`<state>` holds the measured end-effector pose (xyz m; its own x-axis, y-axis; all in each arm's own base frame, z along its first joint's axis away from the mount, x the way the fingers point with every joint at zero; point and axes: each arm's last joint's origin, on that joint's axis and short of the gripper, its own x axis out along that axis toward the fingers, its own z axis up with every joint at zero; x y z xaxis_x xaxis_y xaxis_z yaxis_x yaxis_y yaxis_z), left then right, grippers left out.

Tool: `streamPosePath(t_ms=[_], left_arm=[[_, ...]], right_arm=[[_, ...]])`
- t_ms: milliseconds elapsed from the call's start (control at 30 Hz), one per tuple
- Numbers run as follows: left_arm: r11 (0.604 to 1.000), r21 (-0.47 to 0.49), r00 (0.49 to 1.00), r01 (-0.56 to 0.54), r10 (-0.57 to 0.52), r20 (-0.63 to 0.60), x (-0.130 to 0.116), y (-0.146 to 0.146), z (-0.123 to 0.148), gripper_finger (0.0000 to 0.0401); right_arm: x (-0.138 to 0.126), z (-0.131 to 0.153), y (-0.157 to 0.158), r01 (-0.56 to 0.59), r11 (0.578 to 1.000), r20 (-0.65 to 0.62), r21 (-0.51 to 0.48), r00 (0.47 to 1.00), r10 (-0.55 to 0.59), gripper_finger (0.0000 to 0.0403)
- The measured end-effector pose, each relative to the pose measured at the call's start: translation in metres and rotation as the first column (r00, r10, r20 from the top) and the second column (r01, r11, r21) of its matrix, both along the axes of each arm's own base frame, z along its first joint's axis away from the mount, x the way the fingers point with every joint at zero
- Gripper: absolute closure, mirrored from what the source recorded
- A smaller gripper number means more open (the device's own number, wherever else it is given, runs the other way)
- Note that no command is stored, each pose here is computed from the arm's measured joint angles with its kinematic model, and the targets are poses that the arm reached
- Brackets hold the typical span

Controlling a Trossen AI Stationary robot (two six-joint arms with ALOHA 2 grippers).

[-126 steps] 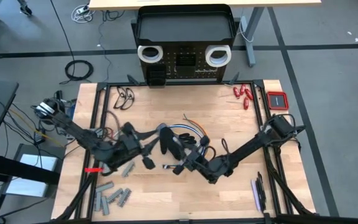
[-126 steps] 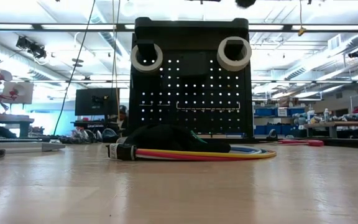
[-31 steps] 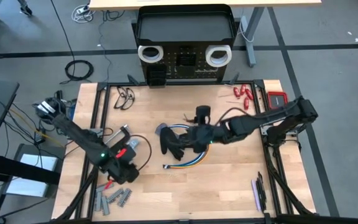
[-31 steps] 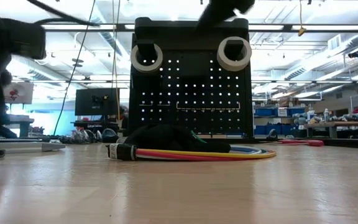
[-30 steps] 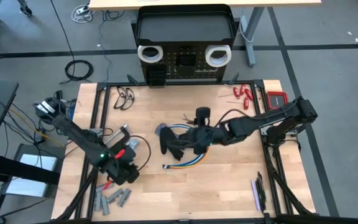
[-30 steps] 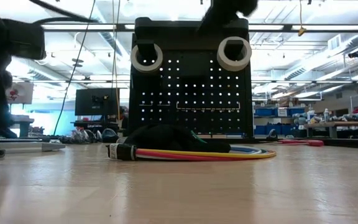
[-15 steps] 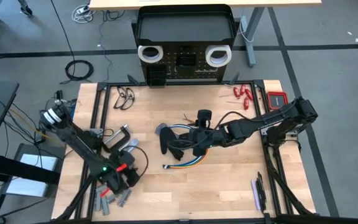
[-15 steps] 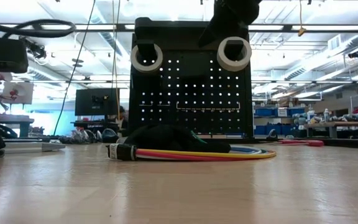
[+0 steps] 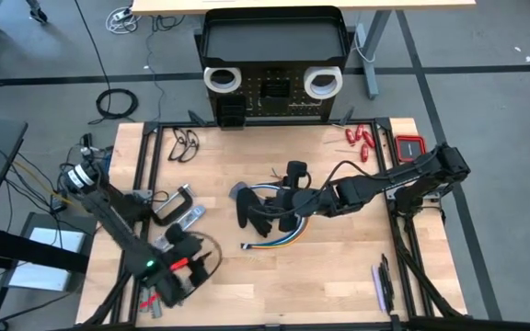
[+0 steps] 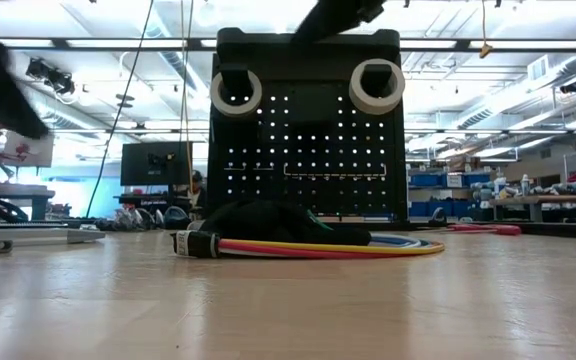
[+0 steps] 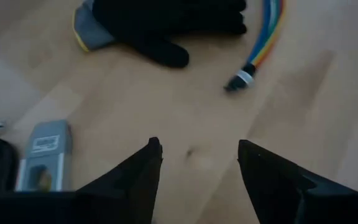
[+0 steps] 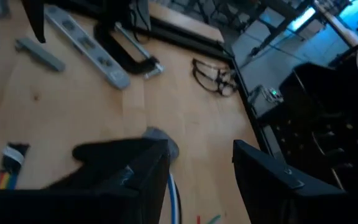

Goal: Hang tools onto peg board
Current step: Put the terminal block into the black bin on the peg board

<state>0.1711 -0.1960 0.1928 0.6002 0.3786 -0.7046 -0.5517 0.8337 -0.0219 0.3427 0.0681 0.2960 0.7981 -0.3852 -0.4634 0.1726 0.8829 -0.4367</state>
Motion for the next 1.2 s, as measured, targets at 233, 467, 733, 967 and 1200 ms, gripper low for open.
streamPosePath(t_ms=[233, 467, 733, 967, 1200], left_arm=[[0.995, -0.065, 0.994, -0.082, 0.087, 0.073, -0.044, -0.017, -0.03, 0.0183], [0.988, 0.063, 0.988, -0.143, 0.146, -0.045, -0.051, -0.019, -0.072, 0.0183], [0.97, 0.128, 0.977, -0.208, 0.212, -0.014, -0.048, -0.015, -0.105, 0.0183], [0.979, 0.05, 0.967, -0.198, 0.186, 0.172, -0.051, 0.007, -0.129, 0.0211], [0.973, 0.096, 0.968, -0.21, 0.193, 0.163, -0.049, 0.014, -0.13, 0.0275]], right_arm=[[0.014, -0.012, 0.006, -0.032, 0.998, 0.035, 0.053, 0.999, 0.03, 0.0216], [0.037, -0.045, 0.013, -0.028, 0.998, 0.023, 0.058, 0.999, 0.026, 0.0217], [0.046, -0.069, 0.015, -0.005, 0.996, -0.015, 0.092, 1.0, 0.006, 0.0216], [0.051, -0.076, 0.02, -0.031, 0.987, 0.011, 0.161, 1.0, 0.029, 0.0216], [0.056, -0.081, 0.031, -0.077, 0.978, 0.063, 0.192, 0.996, 0.066, 0.0216]])
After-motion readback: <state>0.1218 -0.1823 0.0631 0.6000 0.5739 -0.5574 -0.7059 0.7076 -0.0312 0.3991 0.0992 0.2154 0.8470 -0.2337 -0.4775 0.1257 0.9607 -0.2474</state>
